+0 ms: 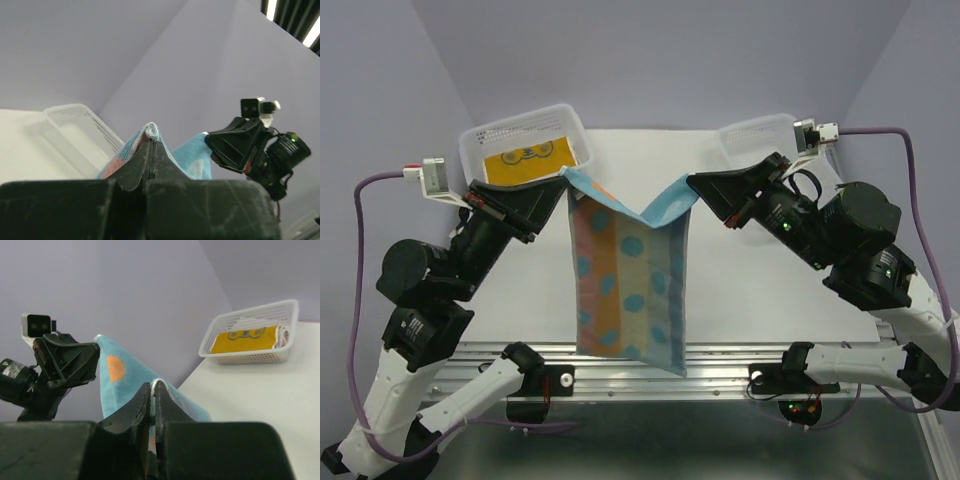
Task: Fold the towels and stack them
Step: Flatten out the crumpled towel
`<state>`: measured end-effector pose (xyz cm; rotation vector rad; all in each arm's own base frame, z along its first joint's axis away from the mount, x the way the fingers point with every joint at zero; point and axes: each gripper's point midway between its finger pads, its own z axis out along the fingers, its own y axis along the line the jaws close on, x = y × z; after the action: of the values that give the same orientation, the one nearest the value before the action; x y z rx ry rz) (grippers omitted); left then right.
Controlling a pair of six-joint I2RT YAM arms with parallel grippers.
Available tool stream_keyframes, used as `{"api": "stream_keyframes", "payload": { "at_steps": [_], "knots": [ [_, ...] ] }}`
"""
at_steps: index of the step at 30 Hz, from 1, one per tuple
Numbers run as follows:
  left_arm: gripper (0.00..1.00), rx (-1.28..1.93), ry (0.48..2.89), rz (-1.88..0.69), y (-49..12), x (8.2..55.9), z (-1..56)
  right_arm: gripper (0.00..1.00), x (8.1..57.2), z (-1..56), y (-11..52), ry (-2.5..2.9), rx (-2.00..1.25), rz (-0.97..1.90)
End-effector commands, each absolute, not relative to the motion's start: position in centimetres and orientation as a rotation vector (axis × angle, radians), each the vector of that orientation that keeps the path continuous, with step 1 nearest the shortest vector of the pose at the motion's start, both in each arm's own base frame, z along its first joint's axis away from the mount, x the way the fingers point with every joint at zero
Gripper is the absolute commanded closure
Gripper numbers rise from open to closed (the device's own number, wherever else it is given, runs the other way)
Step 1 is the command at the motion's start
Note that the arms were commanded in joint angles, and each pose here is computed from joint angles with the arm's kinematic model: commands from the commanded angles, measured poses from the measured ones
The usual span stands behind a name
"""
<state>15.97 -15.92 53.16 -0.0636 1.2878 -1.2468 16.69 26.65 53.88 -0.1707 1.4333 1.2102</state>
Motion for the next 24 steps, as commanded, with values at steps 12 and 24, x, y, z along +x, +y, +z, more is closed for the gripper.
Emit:
{"api": "stream_keyframes", "payload": {
  "at_steps": [12,24],
  "knots": [
    [1.00,-0.403,1.535,-0.762,-17.5,34.2,37.5,0.99,35.5,38.1,20.8,1.600,0.283,0.359],
    [1.00,-0.338,1.720,-0.631,-18.1,49.8,29.0,0.99,49.8,28.1,19.1,1.760,0.275,0.304]
  ]
}}
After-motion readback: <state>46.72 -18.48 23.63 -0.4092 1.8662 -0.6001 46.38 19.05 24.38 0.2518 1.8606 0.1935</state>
